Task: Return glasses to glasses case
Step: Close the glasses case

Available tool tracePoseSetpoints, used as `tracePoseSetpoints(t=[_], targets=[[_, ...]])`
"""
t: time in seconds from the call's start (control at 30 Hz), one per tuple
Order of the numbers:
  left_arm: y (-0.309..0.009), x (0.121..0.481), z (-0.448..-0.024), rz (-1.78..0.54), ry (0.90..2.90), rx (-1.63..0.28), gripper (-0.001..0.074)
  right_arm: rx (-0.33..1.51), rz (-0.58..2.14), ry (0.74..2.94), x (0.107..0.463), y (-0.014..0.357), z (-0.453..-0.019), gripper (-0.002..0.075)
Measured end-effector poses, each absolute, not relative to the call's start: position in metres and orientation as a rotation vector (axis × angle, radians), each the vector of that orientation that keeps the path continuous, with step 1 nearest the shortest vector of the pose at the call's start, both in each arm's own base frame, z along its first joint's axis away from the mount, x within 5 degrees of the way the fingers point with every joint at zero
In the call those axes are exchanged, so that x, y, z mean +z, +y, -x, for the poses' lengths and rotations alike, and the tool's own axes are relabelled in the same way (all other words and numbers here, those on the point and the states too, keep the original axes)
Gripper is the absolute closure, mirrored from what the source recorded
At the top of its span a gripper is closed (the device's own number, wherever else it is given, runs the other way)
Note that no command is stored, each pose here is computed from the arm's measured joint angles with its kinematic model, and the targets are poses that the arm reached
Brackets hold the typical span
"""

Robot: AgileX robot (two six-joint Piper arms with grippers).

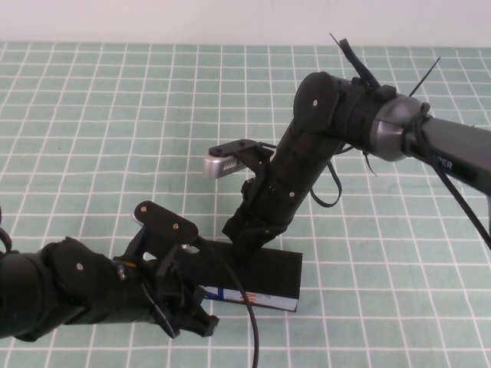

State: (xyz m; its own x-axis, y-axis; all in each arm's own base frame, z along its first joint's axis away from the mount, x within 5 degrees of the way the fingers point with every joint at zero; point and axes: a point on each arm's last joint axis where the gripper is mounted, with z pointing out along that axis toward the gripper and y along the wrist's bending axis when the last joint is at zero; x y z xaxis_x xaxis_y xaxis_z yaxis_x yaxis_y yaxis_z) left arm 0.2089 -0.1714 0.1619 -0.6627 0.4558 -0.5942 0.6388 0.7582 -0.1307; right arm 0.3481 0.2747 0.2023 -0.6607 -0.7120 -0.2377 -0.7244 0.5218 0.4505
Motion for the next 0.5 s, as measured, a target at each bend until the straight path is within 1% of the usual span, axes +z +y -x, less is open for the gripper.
tracePoseSetpoints(t=[0.2, 0.3, 0.4, 0.5], targets=[[-0.172, 0.162, -0.209, -0.823, 2.412, -0.451, 0.0737, 0.823, 1.284, 2.720, 0.202, 0.275, -0.348, 0.0737], [-0.172, 0.162, -0.207, -0.849, 2.414, -0.464, 0.0737, 0.814, 1.286, 2.703, 0.210, 0.273, -0.347, 0.0737], [-0.173, 0.169, -0.202, -0.892, 2.392, -0.499, 0.0737, 0.787, 1.293, 2.654, 0.230, 0.269, -0.343, 0.0737], [-0.173, 0.191, -0.195, -0.952, 2.313, -0.556, 0.0737, 0.715, 1.305, 2.568, 0.265, 0.261, -0.336, 0.0737]])
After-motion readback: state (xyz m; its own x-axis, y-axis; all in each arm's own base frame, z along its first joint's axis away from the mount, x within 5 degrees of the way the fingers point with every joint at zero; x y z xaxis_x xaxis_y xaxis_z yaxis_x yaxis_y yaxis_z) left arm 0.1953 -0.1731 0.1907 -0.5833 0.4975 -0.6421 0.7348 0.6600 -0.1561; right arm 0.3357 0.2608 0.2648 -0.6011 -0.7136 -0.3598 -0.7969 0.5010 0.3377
